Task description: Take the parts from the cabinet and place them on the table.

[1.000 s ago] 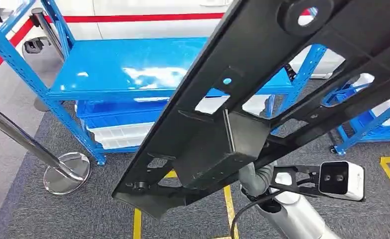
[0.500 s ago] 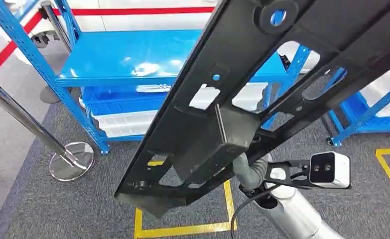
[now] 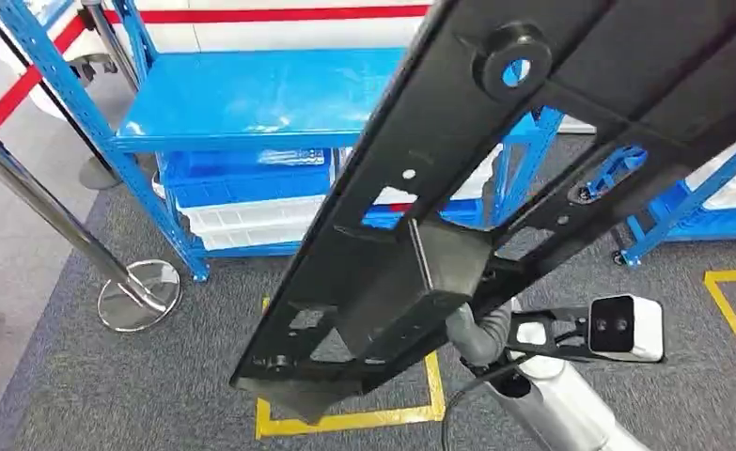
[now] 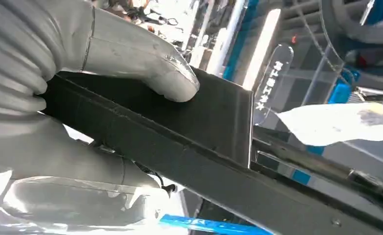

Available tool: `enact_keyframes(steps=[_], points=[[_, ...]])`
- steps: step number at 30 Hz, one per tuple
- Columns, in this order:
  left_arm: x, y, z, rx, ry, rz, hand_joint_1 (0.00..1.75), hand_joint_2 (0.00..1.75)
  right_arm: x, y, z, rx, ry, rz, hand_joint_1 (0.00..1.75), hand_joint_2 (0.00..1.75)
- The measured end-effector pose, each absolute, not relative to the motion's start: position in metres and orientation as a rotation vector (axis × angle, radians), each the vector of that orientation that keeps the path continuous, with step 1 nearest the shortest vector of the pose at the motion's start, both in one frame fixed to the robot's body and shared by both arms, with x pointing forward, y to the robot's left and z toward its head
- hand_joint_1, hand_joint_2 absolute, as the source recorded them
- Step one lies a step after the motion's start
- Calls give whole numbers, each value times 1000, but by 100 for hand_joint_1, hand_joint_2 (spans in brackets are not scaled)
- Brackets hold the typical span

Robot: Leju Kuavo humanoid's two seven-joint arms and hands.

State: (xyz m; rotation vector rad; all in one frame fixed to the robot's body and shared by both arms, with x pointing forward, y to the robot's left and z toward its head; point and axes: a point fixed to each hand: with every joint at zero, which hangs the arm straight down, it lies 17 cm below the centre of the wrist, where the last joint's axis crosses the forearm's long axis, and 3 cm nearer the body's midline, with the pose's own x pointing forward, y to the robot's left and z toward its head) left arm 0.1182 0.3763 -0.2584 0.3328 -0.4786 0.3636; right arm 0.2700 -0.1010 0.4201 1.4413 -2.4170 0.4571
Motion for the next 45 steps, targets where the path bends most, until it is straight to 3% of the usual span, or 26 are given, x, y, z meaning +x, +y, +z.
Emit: enact_keyframes(steps=[16,27,45], points=[[114,371,-260,318,-476,360,0,175,264,-117,396,1345,-2443,503,171,175],[120,360,-262,246,-453,319,0,175,258,-108,420,1140,-2614,521,171,175],[114,376,-264,279,-402,286,0,175,245,-95,430,1161,-2651,478,171,175]])
